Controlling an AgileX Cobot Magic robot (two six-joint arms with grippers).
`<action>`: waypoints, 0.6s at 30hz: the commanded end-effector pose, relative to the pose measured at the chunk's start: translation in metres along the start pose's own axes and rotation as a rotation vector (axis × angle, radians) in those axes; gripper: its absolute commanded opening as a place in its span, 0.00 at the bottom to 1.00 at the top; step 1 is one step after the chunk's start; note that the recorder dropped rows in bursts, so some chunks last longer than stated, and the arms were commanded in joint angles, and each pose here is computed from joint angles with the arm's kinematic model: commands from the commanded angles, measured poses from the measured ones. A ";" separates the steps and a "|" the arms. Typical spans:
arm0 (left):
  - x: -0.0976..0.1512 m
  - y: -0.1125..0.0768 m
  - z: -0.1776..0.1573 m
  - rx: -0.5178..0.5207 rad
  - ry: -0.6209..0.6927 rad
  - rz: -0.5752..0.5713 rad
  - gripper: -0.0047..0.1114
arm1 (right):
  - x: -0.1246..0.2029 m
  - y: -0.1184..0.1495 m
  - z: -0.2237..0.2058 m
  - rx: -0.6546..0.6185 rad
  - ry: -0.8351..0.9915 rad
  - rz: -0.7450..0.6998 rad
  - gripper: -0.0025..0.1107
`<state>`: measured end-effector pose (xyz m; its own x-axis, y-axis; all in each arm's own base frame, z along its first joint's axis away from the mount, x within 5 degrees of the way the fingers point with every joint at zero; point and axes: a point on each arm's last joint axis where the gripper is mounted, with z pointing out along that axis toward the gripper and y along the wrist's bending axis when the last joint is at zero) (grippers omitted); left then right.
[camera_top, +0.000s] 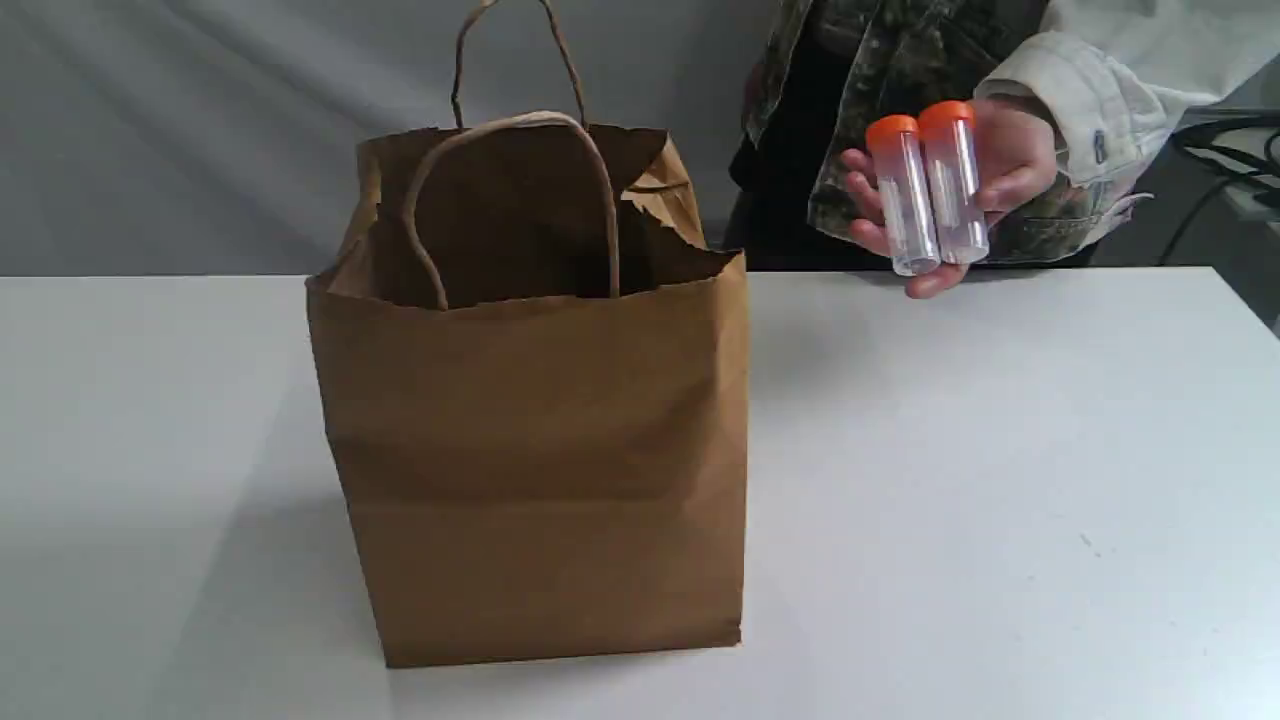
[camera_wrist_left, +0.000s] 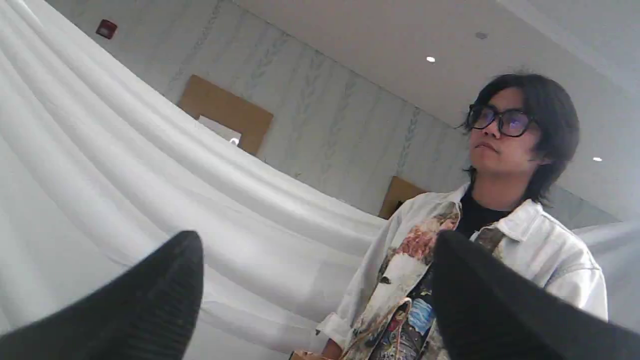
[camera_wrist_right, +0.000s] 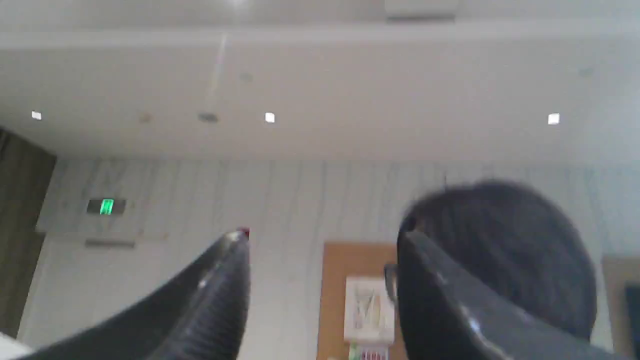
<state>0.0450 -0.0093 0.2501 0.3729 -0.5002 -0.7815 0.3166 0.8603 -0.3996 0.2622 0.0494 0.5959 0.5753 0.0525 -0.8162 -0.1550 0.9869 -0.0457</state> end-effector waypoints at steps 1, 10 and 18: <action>-0.001 -0.001 0.000 0.003 -0.004 -0.010 0.61 | 0.027 0.002 0.004 -0.006 0.201 0.044 0.43; 0.004 0.004 0.000 -0.045 0.045 -0.010 0.61 | 0.060 0.000 0.000 -0.049 0.482 -0.114 0.43; 0.008 0.006 -0.001 -0.069 0.091 0.034 0.61 | 0.088 0.000 0.020 -0.079 0.389 -0.333 0.38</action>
<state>0.0493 -0.0076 0.2415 0.3043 -0.4745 -0.8260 0.2488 0.8766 -0.4119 0.3180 0.0581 0.5403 0.2503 -0.3068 -0.9183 -0.1051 0.9342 -0.3408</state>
